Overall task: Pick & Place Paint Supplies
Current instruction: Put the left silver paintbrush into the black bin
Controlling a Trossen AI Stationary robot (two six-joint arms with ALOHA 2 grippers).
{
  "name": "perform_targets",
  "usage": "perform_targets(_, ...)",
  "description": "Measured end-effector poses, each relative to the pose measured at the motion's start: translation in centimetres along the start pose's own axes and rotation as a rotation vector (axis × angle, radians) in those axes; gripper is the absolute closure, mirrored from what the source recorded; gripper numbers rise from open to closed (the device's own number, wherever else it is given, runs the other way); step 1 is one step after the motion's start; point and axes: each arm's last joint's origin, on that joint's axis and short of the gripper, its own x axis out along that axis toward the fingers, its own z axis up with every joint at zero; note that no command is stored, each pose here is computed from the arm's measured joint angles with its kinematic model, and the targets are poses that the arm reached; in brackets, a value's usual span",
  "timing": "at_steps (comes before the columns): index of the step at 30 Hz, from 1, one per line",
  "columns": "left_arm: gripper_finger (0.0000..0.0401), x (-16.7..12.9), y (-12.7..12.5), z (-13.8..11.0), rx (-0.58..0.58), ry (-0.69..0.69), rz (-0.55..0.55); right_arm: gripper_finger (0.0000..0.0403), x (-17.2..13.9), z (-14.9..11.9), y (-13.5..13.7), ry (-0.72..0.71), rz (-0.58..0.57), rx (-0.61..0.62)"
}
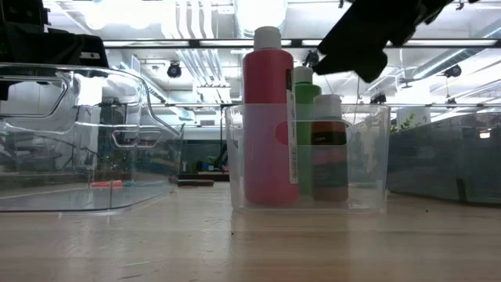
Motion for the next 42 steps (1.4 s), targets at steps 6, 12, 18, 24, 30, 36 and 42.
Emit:
perform_targets(6,0.0366,0.0,0.0,0.0,0.000,0.000,0.000,0.0226,-2.5,1.0,-0.4,-0.028,-0.006,0.037)
perform_targets(12,0.0366,0.0,0.0,0.0,0.000,0.000,0.000,0.0226,-4.6,1.3,-1.4,-0.054,-0.106,0.096)
perform_targets(18,0.0366,0.0,0.0,0.0,0.000,0.000,0.000,0.0226,-6.5,1.1,-3.0,-0.096,-0.328,0.172)
perform_targets(24,0.0366,0.0,0.0,0.0,0.000,0.000,0.000,0.0226,-7.1,0.8,-5.5,-0.019,-0.465,0.204)
perform_targets(30,0.0365,0.0,0.0,0.0,0.000,0.000,0.000,0.0226,-6.9,1.6,-8.8,0.052,-0.527,0.288)
perform_targets(36,0.0365,0.0,0.0,0.0,0.000,0.000,0.000,0.0226,-6.9,2.4,-12.8,0.122,-0.568,0.354)
perform_targets(42,0.0365,0.0,0.0,0.0,0.000,0.000,0.000,0.0226,-7.4,2.9,-16.4,0.162,-0.566,0.435)
